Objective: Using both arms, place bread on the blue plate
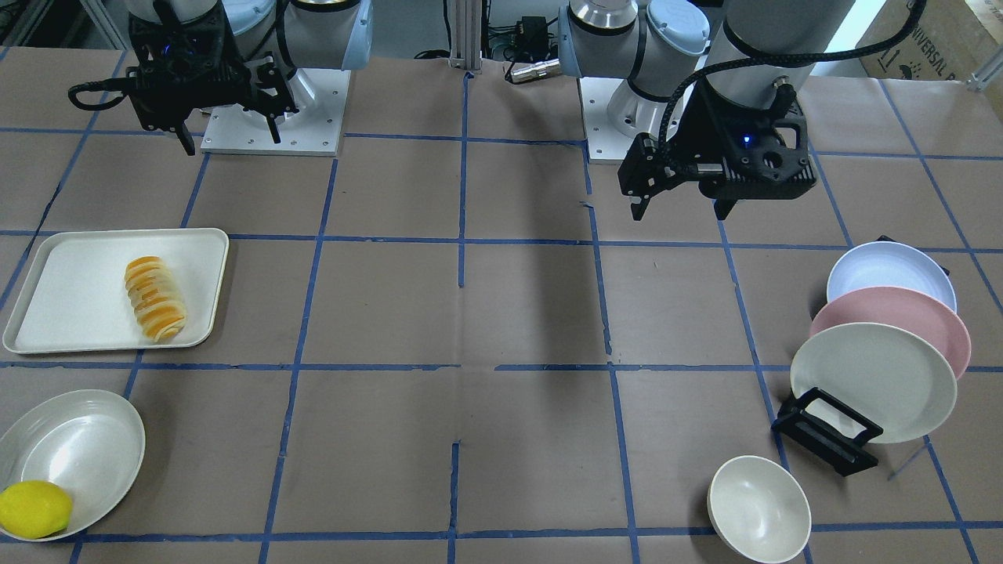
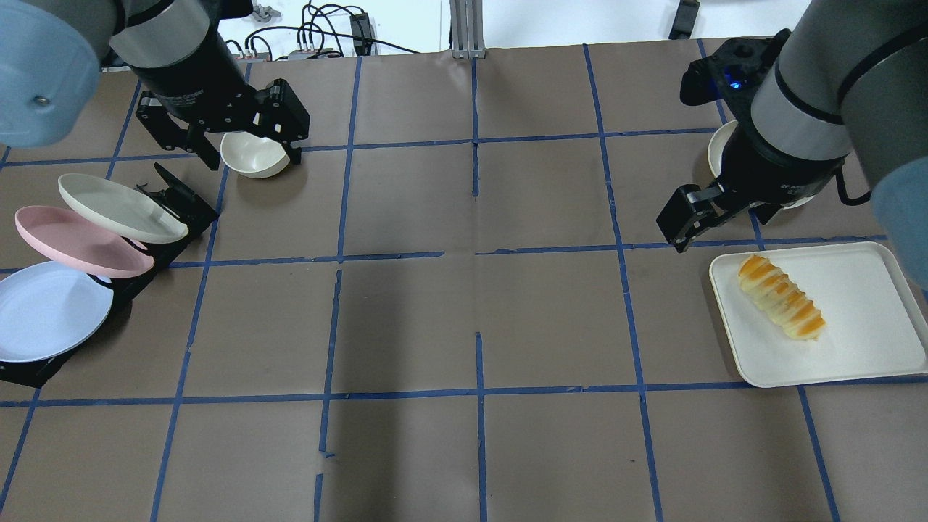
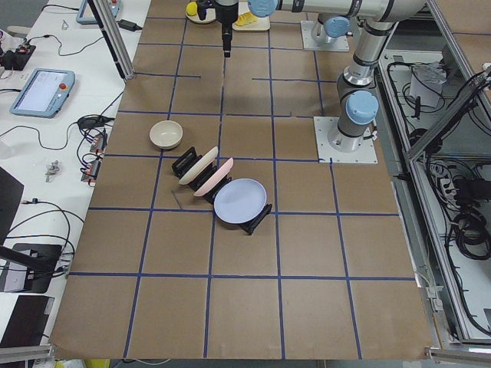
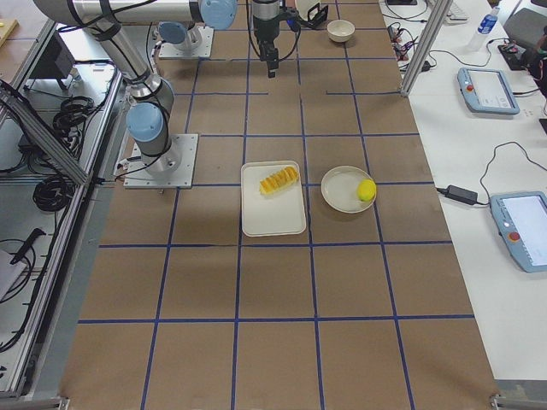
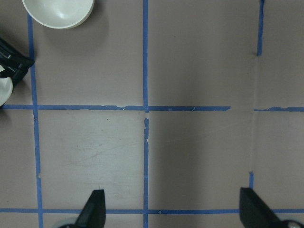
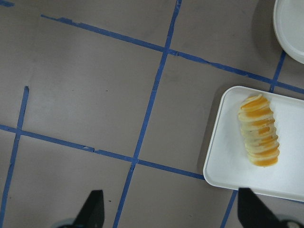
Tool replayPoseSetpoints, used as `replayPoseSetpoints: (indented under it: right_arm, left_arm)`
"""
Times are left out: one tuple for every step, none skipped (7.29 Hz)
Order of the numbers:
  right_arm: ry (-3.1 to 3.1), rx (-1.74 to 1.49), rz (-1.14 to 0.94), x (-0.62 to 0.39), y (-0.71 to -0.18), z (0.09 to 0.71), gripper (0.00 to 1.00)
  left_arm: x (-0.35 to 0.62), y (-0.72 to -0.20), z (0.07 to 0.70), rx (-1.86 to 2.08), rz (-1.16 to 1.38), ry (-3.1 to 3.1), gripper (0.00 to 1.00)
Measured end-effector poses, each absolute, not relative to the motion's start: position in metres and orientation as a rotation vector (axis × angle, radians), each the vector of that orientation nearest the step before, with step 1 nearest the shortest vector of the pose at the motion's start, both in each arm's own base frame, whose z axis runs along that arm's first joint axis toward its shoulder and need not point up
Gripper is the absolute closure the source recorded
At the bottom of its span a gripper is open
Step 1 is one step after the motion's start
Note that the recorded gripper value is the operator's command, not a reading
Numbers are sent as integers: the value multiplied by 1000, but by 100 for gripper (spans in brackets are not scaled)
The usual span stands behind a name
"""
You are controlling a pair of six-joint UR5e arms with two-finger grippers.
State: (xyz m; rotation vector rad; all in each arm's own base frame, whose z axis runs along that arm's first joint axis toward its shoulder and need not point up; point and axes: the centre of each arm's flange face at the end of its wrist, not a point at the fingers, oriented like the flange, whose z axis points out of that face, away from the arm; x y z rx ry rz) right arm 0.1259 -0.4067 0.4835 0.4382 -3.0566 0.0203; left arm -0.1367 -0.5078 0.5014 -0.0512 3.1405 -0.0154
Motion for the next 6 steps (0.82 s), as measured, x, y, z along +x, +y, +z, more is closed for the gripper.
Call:
replayPoseSetpoints:
  right_arm:
    - [-3058,438,15,126,-406,480,0]
    - [-3060,438,11,126,-405,477,0]
    - [-3061,439,7,126,-404,475,0]
    - [-3062,440,-2,127,-402,472,0]
    - [-3062,441,-11,127,-401,469,0]
    - [-3063,441,-13,127,-400,468,0]
  left_arm:
    - [-130,-505,504,-56,-5,3135,0]
    - [-120,-502,507,-57,-7,3129,0]
    - [-106,-500,507,-53,-6,3123,0]
    - [-84,-499,508,-45,-5,3120,0]
    - [-55,-497,509,-38,-7,3120,0]
    - [-20,-495,510,-19,-7,3120,0]
